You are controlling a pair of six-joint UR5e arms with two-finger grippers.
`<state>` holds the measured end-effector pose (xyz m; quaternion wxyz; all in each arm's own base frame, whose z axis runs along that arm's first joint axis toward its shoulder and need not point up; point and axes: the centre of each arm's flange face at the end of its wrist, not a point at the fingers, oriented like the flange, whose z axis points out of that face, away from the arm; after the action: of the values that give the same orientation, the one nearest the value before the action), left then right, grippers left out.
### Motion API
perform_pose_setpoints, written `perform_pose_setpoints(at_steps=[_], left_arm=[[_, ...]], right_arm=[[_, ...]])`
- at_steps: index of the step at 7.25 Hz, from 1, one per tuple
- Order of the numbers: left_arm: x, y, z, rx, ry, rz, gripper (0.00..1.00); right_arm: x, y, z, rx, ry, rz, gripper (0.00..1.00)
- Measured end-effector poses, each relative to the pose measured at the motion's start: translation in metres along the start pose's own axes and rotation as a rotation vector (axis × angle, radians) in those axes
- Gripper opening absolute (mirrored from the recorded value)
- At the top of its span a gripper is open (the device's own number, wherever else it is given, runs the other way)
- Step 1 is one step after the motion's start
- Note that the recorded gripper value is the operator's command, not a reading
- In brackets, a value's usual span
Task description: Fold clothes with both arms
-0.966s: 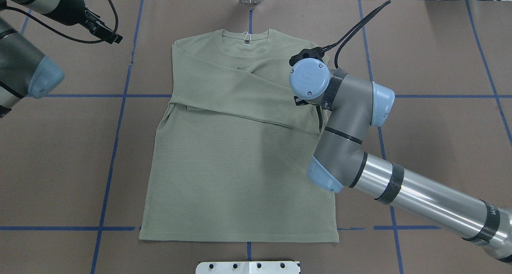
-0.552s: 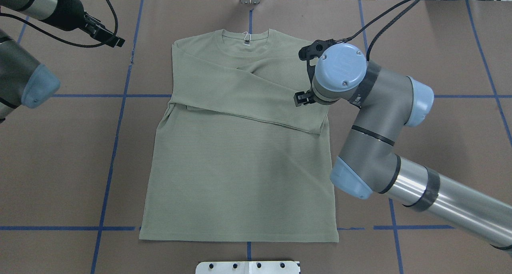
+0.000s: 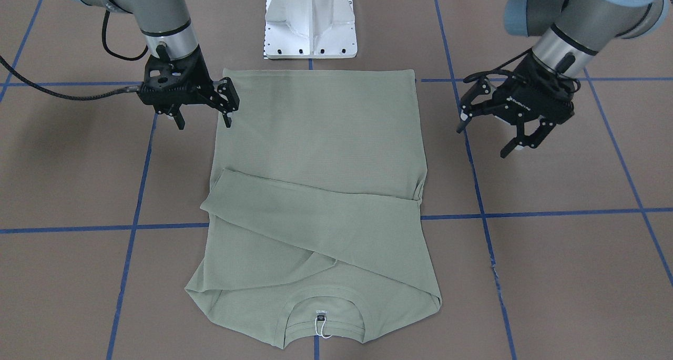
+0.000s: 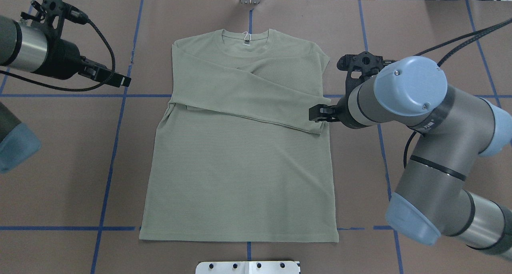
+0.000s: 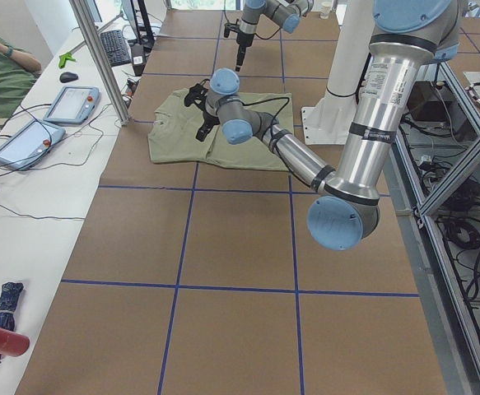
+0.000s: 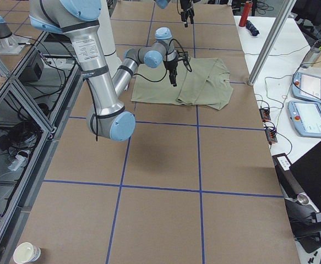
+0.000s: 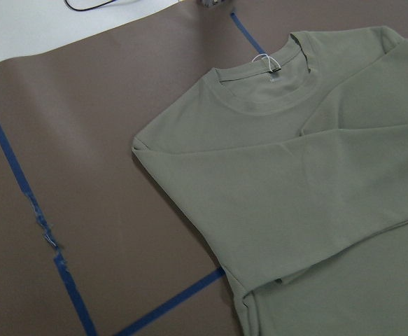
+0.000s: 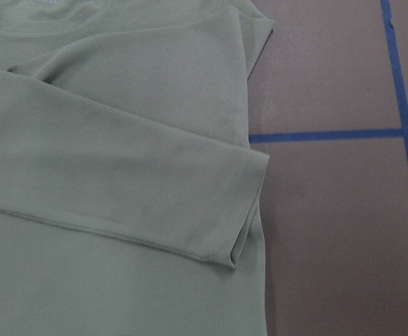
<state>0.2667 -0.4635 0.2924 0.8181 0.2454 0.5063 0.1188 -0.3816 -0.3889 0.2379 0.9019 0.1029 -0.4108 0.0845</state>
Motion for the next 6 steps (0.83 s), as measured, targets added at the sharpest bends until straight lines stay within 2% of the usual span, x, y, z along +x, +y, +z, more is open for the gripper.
perform_pose_setpoints(at_steps=[1, 2, 5, 6], left_arm=[[0.031, 0.033, 0.000, -0.003, 0.013, -0.100, 0.99], [0.060, 0.063, 0.007, -0.004, 0.017, -0.203, 0.93], [0.115, 0.157, 0.048, -0.001, 0.002, -0.487, 0.67], [0.125, 0.190, 0.060, -0.006, -0.019, -0.575, 0.65]], right_arm=[[-0.001, 0.029, -0.017, -0.017, -0.044, 0.071, 1.00], [-0.002, 0.061, -0.023, -0.016, -0.084, 0.127, 0.99], [0.032, 0.152, 0.000, 0.057, -0.196, 0.252, 0.97], [0.049, 0.172, 0.006, 0.082, -0.221, 0.273, 0.97]])
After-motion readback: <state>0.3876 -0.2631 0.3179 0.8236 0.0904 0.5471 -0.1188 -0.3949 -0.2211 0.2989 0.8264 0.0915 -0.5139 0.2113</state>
